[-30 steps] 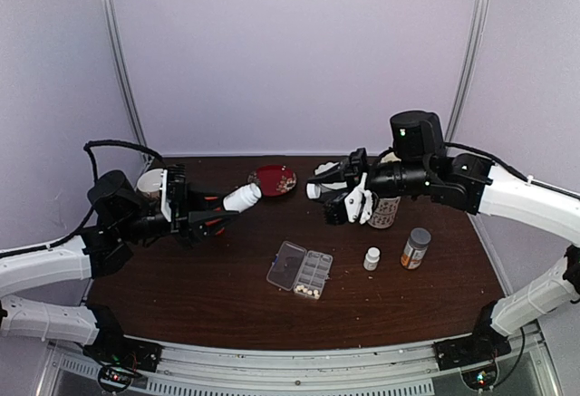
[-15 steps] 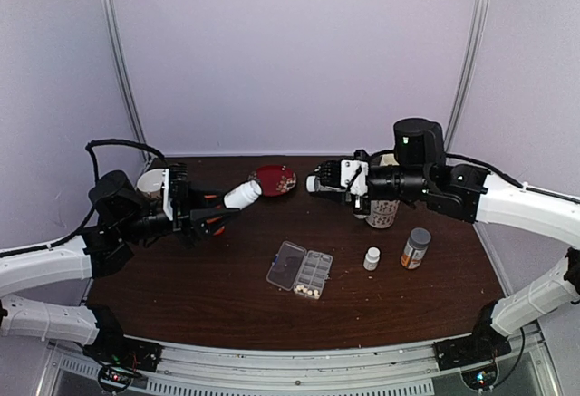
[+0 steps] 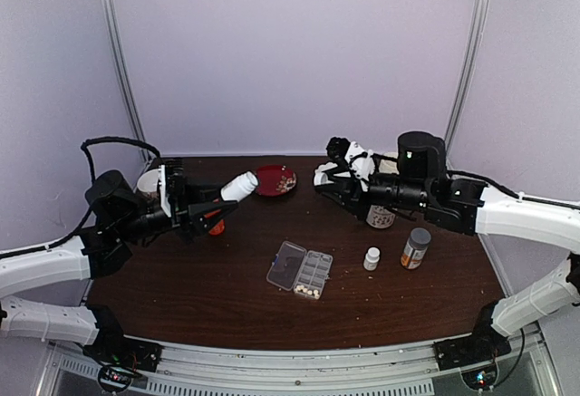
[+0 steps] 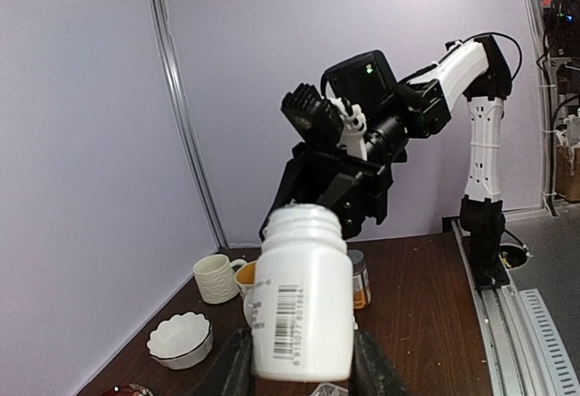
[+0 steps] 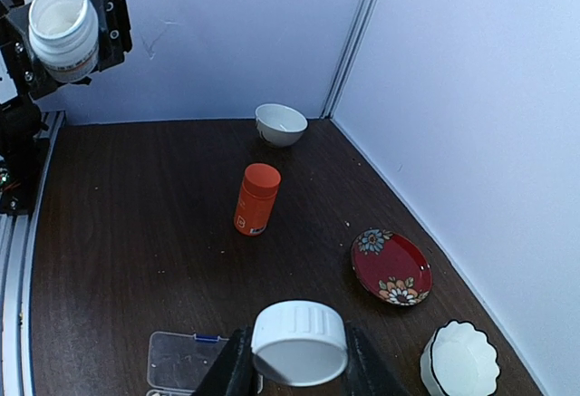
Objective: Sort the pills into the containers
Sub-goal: Place the lid of the pill bottle at the center of the board.
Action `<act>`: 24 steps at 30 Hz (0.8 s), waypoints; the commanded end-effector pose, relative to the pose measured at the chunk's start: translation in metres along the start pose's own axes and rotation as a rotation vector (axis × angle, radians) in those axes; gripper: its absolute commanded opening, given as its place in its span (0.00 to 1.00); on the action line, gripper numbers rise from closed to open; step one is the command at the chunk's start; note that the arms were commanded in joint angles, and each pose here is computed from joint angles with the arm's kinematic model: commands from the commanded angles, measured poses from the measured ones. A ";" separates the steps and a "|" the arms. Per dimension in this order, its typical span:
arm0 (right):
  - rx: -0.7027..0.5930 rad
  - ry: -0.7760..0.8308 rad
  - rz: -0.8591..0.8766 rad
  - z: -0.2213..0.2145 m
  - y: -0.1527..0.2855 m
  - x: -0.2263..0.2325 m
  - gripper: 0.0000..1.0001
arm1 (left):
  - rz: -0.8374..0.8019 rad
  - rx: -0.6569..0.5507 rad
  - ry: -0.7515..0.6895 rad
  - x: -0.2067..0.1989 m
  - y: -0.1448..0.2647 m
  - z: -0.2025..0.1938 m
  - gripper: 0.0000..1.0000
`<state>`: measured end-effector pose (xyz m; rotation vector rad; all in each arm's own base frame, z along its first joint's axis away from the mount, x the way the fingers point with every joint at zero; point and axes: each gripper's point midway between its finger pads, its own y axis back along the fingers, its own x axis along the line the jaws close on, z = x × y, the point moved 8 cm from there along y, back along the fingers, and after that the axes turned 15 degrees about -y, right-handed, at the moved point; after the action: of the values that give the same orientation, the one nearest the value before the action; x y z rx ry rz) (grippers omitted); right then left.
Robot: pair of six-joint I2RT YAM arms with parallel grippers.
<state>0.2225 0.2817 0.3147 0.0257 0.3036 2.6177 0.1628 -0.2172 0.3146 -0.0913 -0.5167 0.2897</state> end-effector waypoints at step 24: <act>0.065 -0.307 -0.166 -0.006 -0.005 -0.018 0.02 | 0.062 -0.056 -0.048 0.008 0.004 0.014 0.01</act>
<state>0.2322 0.2775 0.3016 0.3585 0.2827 2.4564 0.1634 -0.2154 0.3193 -0.1086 -0.5311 0.3163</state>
